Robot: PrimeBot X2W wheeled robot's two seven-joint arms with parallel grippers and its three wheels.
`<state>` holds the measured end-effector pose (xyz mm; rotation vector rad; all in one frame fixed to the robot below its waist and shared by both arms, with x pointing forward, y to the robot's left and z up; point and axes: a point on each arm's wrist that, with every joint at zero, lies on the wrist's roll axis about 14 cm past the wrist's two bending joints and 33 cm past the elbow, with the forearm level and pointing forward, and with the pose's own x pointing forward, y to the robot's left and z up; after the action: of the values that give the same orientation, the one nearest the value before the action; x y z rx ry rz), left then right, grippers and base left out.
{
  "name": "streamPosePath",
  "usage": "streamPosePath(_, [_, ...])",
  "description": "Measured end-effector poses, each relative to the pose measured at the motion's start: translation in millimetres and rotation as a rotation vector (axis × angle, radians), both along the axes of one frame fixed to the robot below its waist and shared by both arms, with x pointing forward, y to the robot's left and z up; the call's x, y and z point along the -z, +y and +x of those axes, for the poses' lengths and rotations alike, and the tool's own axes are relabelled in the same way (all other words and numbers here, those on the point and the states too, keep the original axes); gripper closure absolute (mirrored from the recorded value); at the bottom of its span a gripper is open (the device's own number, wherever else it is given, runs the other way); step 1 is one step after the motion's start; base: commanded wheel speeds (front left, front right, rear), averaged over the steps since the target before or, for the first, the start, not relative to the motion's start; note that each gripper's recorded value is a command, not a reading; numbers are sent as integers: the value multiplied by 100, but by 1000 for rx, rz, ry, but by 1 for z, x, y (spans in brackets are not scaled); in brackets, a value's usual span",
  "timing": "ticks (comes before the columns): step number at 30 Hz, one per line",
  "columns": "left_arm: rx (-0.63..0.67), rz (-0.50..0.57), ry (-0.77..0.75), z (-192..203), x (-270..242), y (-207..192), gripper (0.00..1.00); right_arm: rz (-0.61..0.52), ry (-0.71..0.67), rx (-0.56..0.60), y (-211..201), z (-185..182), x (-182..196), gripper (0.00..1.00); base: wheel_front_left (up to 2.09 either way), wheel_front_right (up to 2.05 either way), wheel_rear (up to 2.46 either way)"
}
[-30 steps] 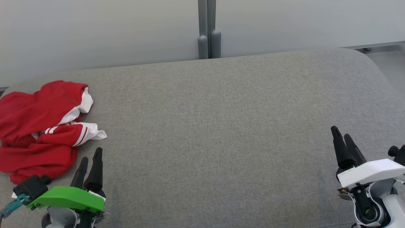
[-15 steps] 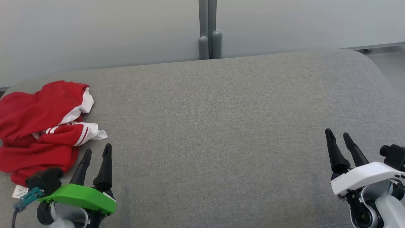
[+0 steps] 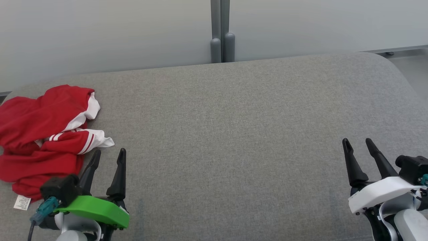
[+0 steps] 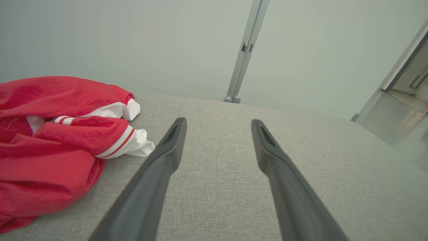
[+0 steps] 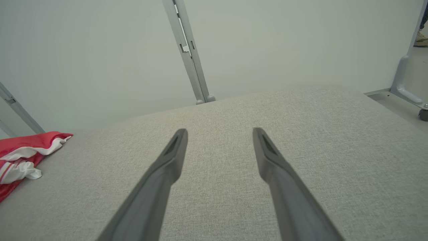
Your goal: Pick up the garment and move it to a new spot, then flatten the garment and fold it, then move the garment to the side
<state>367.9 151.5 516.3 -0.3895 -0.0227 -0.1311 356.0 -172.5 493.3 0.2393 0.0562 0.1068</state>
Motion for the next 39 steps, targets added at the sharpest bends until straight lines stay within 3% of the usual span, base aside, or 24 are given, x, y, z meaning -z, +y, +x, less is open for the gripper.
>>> streamPosePath(6, [8,76,-39,-1,-5,-2,0,-91,-43,-6,-1,0,-7,0,0,0,0])
streamPosePath(16, [40,164,-80,-5,-5,-9,0,-132,-96,24,-10,-3,-16,0,0,0,0])
streamPosePath(24, [57,223,-70,-12,7,-11,0,-226,-120,42,-22,-9,-16,0,0,0,0])
streamPosePath(39, [35,190,2,-15,29,2,0,-223,-97,72,-34,-12,-9,0,0,0,0])
